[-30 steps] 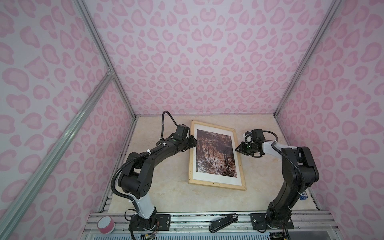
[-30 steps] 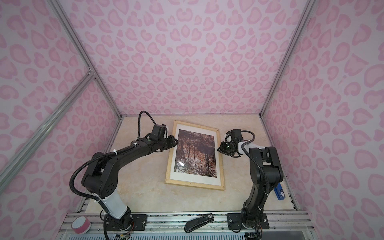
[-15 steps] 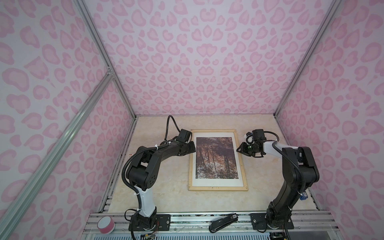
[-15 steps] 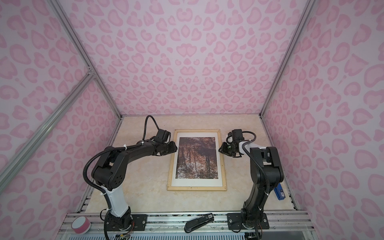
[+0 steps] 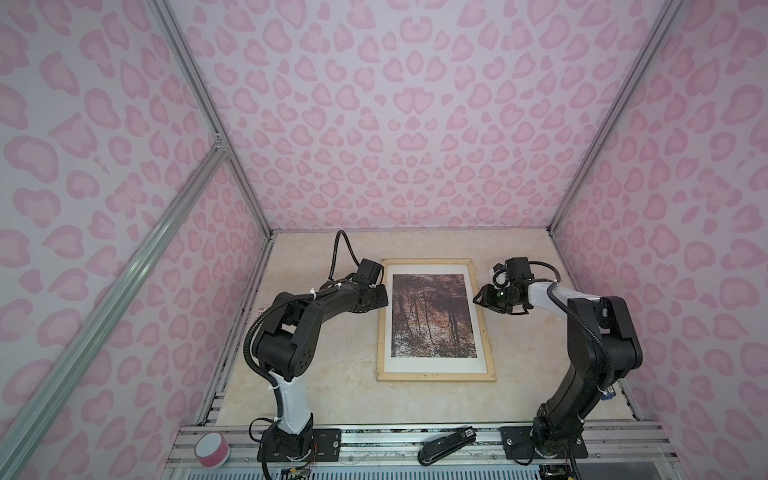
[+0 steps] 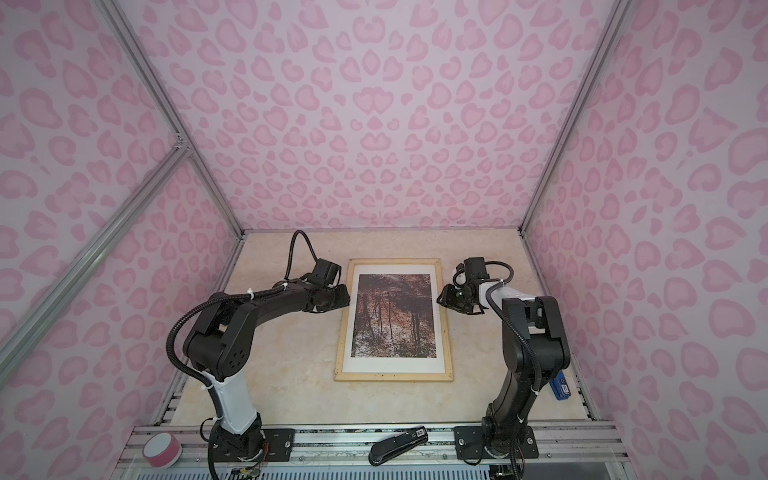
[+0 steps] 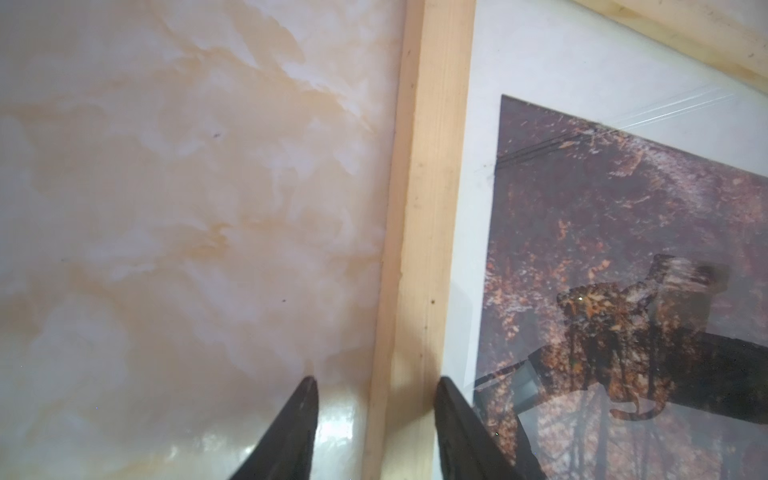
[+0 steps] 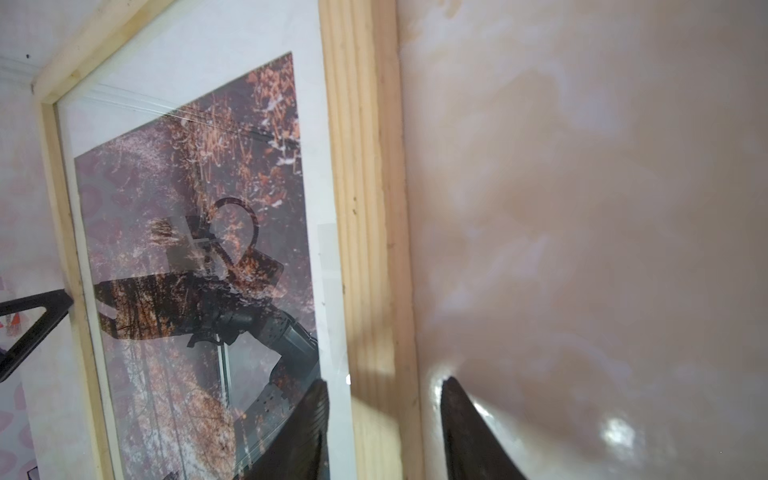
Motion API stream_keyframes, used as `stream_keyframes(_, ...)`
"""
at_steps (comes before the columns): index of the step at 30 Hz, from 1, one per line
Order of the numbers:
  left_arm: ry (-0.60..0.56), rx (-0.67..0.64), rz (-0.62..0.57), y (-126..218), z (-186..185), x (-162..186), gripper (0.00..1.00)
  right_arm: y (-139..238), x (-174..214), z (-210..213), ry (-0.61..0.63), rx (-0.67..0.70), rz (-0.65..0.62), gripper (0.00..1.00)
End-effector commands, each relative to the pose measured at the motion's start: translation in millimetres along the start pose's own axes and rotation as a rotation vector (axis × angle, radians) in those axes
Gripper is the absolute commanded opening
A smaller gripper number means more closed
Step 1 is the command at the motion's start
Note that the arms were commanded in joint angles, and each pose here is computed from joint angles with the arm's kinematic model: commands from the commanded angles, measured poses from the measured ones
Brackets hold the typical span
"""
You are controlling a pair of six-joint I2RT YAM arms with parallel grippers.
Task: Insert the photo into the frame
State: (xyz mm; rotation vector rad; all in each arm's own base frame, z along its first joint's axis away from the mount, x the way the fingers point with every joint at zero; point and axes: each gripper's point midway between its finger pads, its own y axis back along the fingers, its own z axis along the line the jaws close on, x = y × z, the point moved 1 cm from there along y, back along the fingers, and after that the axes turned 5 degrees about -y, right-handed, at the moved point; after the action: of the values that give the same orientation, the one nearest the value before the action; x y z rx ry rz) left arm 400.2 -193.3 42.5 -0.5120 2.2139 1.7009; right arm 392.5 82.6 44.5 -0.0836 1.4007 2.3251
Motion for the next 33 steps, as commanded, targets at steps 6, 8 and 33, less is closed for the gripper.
stream_keyframes(6, -0.027, -0.196, -0.009, 40, 40, 21, 0.47, 18, -27, -5, -0.008, 0.053, -0.072, 0.46)
stream_keyframes(8, -0.032, -0.219, -0.022, 49, 46, 24, 0.47, 21, -33, -6, -0.009, 0.063, -0.080, 0.44)
stream_keyframes(33, -0.048, -0.146, 0.148, 50, 30, 116, 0.44, -27, -86, -30, 0.007, 0.216, -0.056, 0.23)
